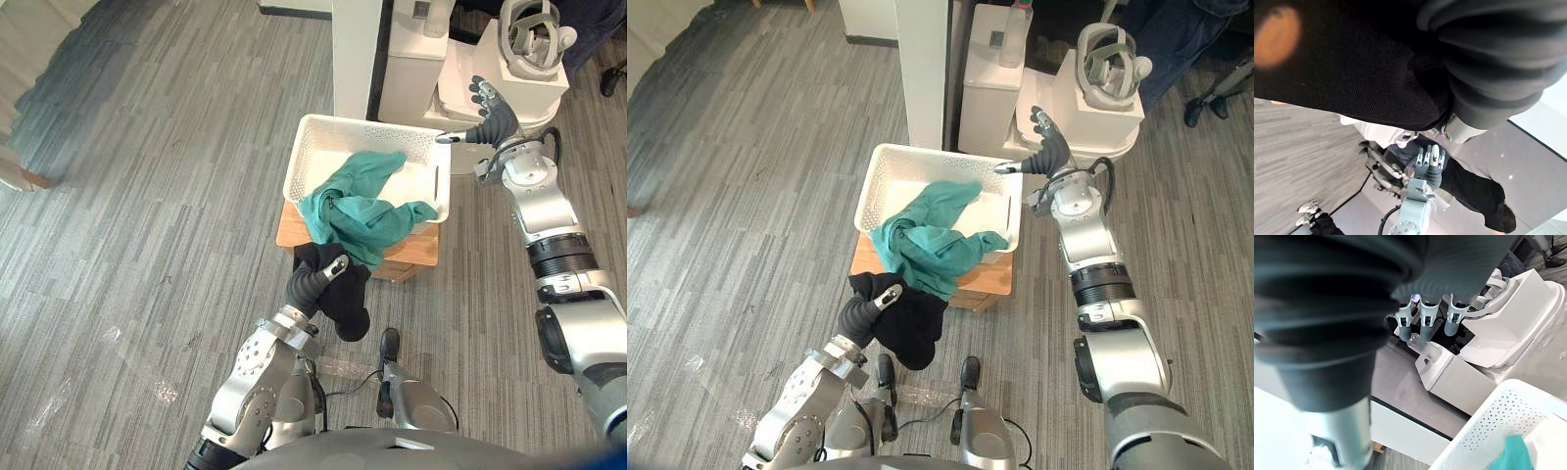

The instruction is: Tidy the bed and pick cloth on bed and put in laundry

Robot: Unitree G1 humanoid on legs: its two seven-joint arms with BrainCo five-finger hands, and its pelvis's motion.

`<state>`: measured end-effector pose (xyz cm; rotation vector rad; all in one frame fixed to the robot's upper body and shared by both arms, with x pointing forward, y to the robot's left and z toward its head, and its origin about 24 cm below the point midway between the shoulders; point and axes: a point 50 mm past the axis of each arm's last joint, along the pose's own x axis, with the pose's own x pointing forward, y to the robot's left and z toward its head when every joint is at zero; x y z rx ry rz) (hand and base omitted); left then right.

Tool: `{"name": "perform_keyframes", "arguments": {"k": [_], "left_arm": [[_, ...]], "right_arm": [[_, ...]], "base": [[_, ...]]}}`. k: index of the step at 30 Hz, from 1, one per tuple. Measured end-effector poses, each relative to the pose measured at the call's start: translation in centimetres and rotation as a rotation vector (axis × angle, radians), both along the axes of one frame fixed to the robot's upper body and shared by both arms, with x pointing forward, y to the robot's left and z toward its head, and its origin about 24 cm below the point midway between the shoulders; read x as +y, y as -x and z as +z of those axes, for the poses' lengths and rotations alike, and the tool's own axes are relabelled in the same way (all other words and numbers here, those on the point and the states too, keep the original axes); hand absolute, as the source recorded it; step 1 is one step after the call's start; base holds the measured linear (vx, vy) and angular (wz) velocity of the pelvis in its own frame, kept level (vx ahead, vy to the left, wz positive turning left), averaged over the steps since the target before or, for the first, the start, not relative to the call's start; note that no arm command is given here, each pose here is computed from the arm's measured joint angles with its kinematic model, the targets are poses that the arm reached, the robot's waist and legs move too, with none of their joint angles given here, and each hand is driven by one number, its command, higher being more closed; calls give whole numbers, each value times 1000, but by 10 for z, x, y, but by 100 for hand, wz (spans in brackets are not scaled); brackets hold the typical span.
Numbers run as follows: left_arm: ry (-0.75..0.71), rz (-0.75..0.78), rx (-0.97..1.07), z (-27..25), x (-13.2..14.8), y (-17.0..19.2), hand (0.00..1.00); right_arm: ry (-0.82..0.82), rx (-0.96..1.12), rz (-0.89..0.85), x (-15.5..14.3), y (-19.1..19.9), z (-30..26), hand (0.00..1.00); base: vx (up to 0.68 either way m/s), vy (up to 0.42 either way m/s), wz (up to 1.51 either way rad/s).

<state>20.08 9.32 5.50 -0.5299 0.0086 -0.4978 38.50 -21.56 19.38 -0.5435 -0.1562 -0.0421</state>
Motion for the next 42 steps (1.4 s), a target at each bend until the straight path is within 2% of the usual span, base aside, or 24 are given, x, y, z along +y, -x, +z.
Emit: {"name": "perform_keyframes", "arguments": {"k": [6,8,12,16,18,21,24,26,30,36,42], "left_arm": [[86,140,89,-6,18,-7,100],[123,326,88,-2,50,-15,100],[124,472,13,13,80,-15,100],[63,543,-186,50,99,-10,100],[37,611,-363,80,118,-5,100],[-28,631,-638,130,128,-12,100],[-109,580,-857,176,125,-27,100],[-144,558,-914,198,125,-44,100],[-208,574,-900,224,128,-80,100],[-335,635,-789,261,112,-144,100],[-393,651,-720,270,95,-170,100]], "right_arm": [[-138,8,3,-20,0,-10,0],[-193,31,-13,-36,1,-20,0],[-195,29,-15,-41,3,-21,0],[-210,58,-41,-49,8,-34,0],[-212,95,-57,-53,13,-48,0],[-220,127,-69,-56,17,-60,0],[-247,149,-66,-53,16,-67,0],[-263,150,-56,-52,16,-67,0],[-302,167,-9,-37,14,-74,0],[-396,223,63,-8,19,-103,0],[-430,292,69,4,30,-131,0]], "base": [[-7,10,10],[-29,30,27],[-4,16,12],[24,-1,16],[47,3,4],[35,-2,2],[26,-17,-10],[19,-14,-18],[27,-7,-26],[9,3,-23],[13,9,-24]]}}
